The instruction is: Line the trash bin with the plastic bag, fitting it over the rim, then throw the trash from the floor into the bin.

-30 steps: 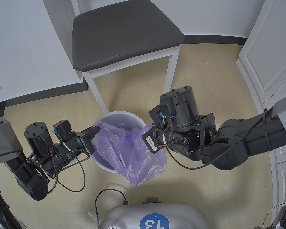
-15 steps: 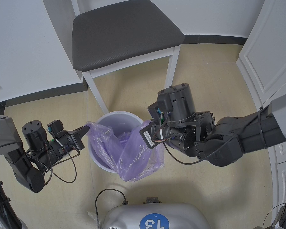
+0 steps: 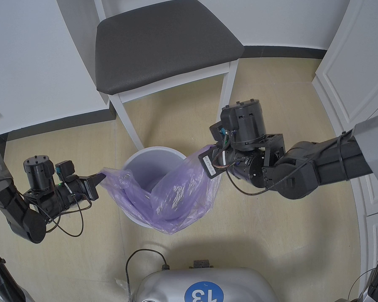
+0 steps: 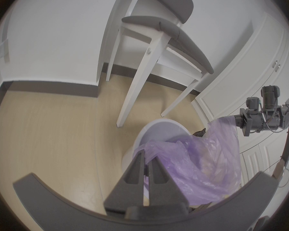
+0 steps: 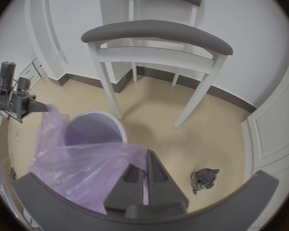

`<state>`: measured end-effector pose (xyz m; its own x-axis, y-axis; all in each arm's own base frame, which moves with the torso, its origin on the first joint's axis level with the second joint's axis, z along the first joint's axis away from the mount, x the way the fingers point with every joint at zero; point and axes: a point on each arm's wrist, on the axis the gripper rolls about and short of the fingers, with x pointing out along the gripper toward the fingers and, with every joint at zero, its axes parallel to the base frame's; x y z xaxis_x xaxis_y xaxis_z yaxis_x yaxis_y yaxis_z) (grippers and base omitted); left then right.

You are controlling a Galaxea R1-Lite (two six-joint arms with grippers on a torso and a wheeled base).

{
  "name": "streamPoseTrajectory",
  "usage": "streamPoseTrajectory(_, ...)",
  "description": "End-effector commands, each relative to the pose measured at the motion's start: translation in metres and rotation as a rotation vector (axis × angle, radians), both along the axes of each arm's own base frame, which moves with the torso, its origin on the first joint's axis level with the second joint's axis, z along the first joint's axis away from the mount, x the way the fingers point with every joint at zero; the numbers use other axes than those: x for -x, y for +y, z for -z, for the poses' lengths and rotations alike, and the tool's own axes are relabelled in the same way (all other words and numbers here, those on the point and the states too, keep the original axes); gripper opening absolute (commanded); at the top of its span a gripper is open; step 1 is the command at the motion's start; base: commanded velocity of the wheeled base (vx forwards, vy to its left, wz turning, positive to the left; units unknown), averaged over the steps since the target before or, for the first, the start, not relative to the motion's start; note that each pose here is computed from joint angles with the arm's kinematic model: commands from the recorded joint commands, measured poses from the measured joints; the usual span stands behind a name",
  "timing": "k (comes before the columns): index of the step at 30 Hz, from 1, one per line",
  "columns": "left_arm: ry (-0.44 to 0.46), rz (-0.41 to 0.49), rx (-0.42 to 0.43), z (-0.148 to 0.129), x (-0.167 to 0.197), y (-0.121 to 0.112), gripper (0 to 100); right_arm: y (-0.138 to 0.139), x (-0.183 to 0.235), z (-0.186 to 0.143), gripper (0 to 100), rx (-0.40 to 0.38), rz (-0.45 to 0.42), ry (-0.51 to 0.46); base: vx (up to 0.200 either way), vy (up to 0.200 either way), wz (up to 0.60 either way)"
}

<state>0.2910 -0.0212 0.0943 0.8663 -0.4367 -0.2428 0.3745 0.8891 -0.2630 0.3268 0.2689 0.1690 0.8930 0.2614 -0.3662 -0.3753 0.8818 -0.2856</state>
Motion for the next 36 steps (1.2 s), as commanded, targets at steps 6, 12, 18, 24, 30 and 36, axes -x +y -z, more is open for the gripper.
streamPoseTrajectory(6,-0.053,-0.012,-0.043,-0.026,0.016,0.007,0,-0.036,-0.022,0.005,0,0.079,0.11,0.026,0.0,0.0,0.0)
streamPoseTrajectory(12,-0.044,0.01,-0.099,-0.029,0.026,0.006,0,-0.039,-0.014,0.021,0,0.172,0.115,0.111,0.0,0.0,0.0)
streamPoseTrajectory(18,-0.021,0.016,-0.128,-0.026,0.028,0.007,0,-0.044,-0.008,0.03,0,0.314,0.144,0.132,0.0,0.0,0.0)
streamPoseTrajectory(24,-0.006,0.023,-0.155,-0.026,0.032,0.008,0,-0.044,0.006,0.023,0,0.347,0.119,0.126,0.0,0.0,0.0)
streamPoseTrajectory(30,0.025,0.043,-0.195,-0.023,0.036,0.008,0,-0.041,0.026,0.021,0,0.392,0.072,0.159,0.0,0.0,0.0)
streamPoseTrajectory(36,0.053,0.084,-0.27,-0.022,0.048,0.007,0,-0.038,0.046,0.023,0,0.454,0.022,0.213,0.0,0.0,0.0)
